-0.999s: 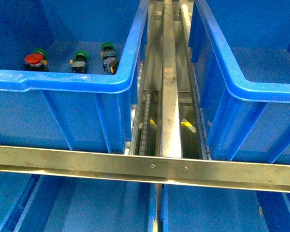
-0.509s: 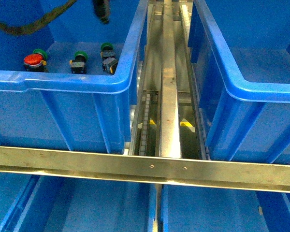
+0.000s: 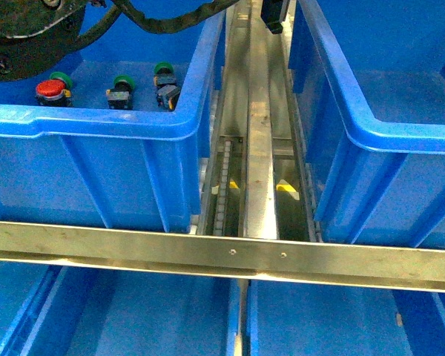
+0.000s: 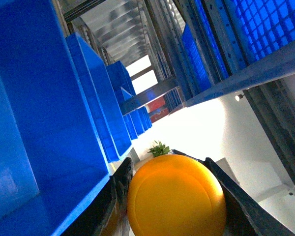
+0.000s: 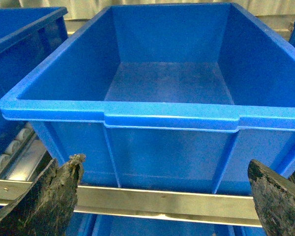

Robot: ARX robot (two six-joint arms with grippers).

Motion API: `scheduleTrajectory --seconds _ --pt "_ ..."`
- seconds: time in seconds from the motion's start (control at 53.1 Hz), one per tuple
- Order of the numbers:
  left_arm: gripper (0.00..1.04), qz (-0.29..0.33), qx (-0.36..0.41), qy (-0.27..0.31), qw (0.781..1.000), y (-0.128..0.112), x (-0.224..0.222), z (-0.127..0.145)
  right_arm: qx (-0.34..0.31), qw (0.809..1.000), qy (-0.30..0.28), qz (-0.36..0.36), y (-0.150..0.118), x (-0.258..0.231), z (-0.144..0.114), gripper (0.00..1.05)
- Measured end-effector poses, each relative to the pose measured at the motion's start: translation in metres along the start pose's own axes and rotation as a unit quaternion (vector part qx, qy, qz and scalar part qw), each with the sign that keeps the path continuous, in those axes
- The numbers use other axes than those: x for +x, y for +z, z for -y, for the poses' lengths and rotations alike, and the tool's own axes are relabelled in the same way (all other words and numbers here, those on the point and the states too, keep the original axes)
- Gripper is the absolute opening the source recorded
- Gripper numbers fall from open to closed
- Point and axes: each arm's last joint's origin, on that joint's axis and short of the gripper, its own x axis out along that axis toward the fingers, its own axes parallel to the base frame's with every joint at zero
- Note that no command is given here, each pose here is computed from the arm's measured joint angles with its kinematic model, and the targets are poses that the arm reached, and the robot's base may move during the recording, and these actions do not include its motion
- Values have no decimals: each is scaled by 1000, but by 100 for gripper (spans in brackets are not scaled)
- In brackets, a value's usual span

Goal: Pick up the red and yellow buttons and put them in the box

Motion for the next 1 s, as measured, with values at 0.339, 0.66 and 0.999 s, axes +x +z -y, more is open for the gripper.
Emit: scheduleTrajectory --seconds 0.339,0.66,0.999 --pt "33 6 40 -8 999 5 -18 32 50 944 -245 217 137 64 19 99" --pt "33 12 40 -5 999 2 -24 35 425 880 -59 205 196 82 33 99" --pt "33 15 38 -6 999 -2 -20 31 706 692 90 122 149 116 -16 99"
